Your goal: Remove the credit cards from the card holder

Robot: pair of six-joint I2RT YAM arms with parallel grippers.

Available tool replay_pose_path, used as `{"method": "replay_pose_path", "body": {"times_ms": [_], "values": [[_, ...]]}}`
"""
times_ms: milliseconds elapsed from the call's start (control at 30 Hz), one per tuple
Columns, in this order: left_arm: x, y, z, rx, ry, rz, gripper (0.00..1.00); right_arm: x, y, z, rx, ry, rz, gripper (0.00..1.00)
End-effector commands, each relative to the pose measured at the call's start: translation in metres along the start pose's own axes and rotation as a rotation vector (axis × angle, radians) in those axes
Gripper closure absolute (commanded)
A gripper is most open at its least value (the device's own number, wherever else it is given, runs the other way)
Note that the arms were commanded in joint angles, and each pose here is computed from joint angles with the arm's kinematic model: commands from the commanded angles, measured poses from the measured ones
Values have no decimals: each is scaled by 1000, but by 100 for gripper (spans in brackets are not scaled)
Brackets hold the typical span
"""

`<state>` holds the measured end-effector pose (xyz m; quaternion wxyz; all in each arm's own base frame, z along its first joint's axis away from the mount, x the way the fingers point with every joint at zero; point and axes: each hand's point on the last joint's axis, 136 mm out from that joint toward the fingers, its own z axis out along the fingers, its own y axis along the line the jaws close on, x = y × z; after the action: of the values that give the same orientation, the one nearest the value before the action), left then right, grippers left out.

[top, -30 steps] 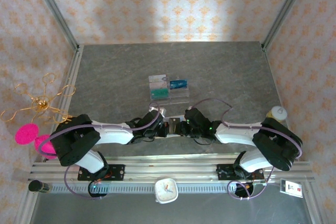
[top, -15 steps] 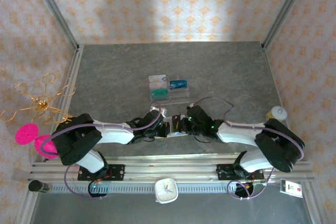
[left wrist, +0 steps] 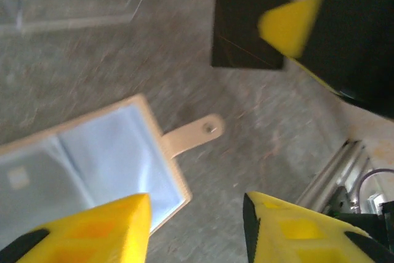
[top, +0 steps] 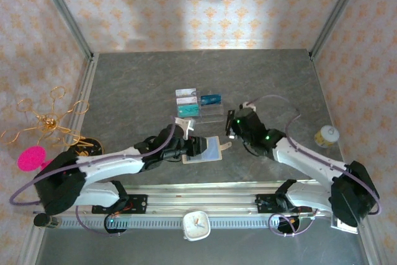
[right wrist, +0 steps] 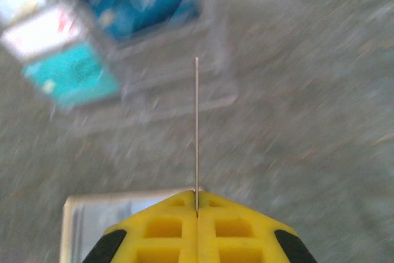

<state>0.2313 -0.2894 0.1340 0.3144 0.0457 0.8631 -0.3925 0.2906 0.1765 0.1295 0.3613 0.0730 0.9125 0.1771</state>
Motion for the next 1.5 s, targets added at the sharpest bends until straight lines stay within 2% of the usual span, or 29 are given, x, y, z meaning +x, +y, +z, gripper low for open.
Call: {"method": "replay_pose_path", "body": {"times_ms": [0,100,167,333,400,700,900,1000,1100,1200,1333,1367,1467], "values": [[-3,28,-17,-146,-32,8,49,-20,-42,13,244,-17,-95,100],[-1,44,-34,-201,-69,5,43,-31,-49,34,276,1,-158,100],[0,49,-41,-200,-92,-13,40,-28,-36,49,187,34,-227,100],[3,63,-58,-231,-133,-39,31,-16,-15,68,71,127,-325,100],[2,65,-62,-235,-141,-39,23,-9,-10,75,41,163,-335,100],[1,72,-68,-254,-154,-42,22,13,25,71,-121,215,-376,100],[0,76,-72,-265,-161,-48,22,27,44,61,-180,235,-408,100],[-2,78,-76,-275,-173,-51,22,23,40,49,-139,206,-423,100],[-5,80,-82,-290,-192,-49,22,3,46,23,-173,103,-441,100],[-11,80,-88,-297,-223,-38,21,-26,75,-8,-299,-36,-493,100],[-23,80,-101,-295,-305,-36,20,-59,110,-31,-397,-164,-655,100],[-26,77,-103,-275,-324,-35,19,-61,119,-32,-425,-155,-703,100],[-32,72,-113,-227,-380,-53,12,-49,144,-21,-516,3,-865,100]]}}
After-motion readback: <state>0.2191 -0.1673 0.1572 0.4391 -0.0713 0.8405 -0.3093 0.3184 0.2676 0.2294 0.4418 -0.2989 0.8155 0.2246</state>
